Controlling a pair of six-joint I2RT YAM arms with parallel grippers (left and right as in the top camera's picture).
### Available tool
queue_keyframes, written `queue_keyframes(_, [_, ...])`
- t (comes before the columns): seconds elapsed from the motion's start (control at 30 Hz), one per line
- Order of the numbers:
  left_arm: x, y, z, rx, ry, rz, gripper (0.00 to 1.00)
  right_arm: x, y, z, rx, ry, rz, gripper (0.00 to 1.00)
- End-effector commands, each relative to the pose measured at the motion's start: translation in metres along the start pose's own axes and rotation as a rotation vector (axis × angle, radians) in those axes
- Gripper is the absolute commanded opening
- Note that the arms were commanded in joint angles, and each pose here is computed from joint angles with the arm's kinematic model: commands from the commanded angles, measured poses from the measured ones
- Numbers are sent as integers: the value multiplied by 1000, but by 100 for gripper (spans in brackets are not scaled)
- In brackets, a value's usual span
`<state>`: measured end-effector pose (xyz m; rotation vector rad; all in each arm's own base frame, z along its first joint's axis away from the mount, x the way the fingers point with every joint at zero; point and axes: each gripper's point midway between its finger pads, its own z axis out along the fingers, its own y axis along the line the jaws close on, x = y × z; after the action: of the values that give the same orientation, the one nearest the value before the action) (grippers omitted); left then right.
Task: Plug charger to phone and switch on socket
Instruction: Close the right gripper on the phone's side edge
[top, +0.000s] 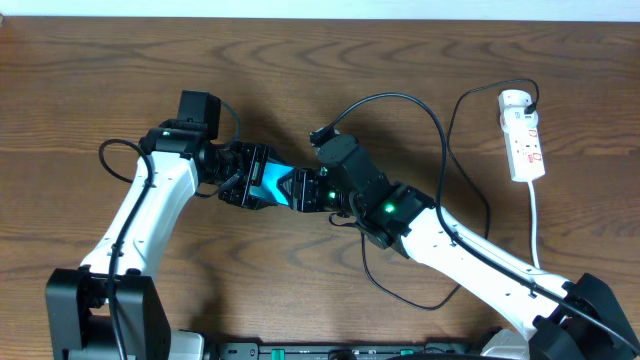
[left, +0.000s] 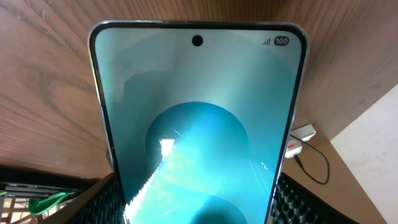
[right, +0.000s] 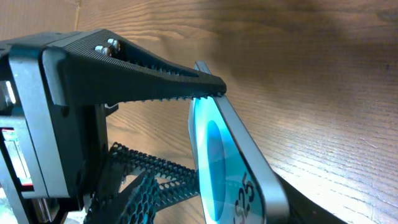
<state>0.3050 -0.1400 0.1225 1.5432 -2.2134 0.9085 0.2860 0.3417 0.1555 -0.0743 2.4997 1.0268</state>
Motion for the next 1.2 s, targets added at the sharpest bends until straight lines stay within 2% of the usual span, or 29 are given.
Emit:
queue_keyframes(0.0, [12,-6,-4,22,50,8,7,0,6,0,-2,-5,-3,47])
queue_keyframes(0.4, [14,-7,-4,27,64,11,7,3,4,1,32,-18,-16,47])
queue_keyframes(0.5, [14,-7,-4,27,64,11,7,3,2,2,43,-23,-15,42])
queue_keyframes(0.77, [14,-7,-4,27,64,11,7,7,-7,10,69,-7,-6,40])
queue_keyframes(0.97, [14,-7,-4,26,63,11,7,10,-13,17,83,5,8,31])
queue_keyframes(1.17, [14,-7,-4,27,63,11,7,8,-11,17,75,-3,6,33])
